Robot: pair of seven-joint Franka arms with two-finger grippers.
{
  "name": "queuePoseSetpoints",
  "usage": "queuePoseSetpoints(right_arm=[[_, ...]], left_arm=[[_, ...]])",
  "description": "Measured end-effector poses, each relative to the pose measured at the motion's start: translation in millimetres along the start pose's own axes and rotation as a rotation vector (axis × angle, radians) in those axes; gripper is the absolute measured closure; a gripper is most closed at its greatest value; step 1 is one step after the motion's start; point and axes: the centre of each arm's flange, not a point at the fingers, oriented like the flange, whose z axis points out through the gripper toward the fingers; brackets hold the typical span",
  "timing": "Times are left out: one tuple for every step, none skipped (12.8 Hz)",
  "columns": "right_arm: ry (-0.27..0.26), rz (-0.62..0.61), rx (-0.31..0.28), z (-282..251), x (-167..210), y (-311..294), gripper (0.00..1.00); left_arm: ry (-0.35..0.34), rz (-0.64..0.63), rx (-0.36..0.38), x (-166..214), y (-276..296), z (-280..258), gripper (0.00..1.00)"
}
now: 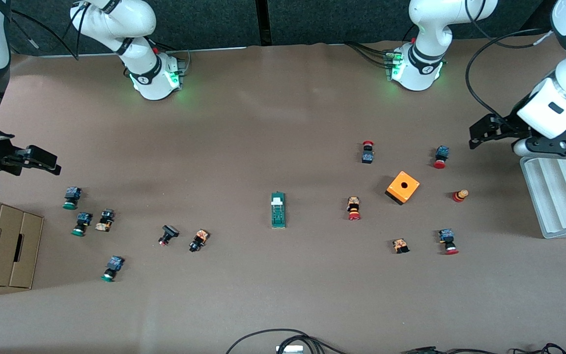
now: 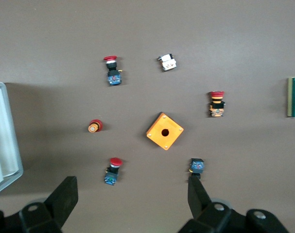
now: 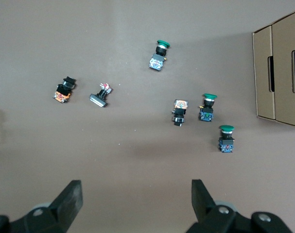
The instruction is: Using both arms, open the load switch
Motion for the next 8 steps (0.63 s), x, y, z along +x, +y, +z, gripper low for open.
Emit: queuePoseSetpoints(right_arm=[[-0.001, -0.001, 0.000, 0.4, 0.2, -0.4, 0.00], [-0.001, -0.001, 0.000, 0.8, 0.4, -0.5, 0.00], [-0.002, -0.001, 0.000, 1.3, 0.6, -0.4, 0.00], [-0.003, -0.001, 0.000, 1.7, 0.8, -0.5, 0.00], [-0.003, -0.001, 0.000, 1.8, 0.9, -0.4, 0.00], [-0.003, -0.001, 0.000, 1.9, 0.9, -0.4, 0.00], [-0.003, -0.001, 0.000, 1.9, 0.9, -0.4, 0.00], [-0.003, -0.001, 0.000, 1.9, 0.9, -0.4, 0.00]], left_arm=[[-0.002, 0.001, 0.009, -0.2, -0.7, -0.1, 0.00], [-0.004, 0.001, 0.014, -0.5, -1.4, 0.2, 0.00], [-0.006, 0.001, 0.017, -0.7, -1.8, 0.3, 0.00], [-0.007, 0.001, 0.018, -0.7, -1.9, 0.3, 0.00], [-0.007, 0.001, 0.019, -0.8, -2.1, 0.4, 0.00], [-0.008, 0.001, 0.019, -0.9, -2.3, 0.5, 0.00], [-0.008, 0.001, 0.019, -0.9, -2.3, 0.5, 0.00], [-0.008, 0.001, 0.019, -0.9, -2.3, 0.5, 0.00]])
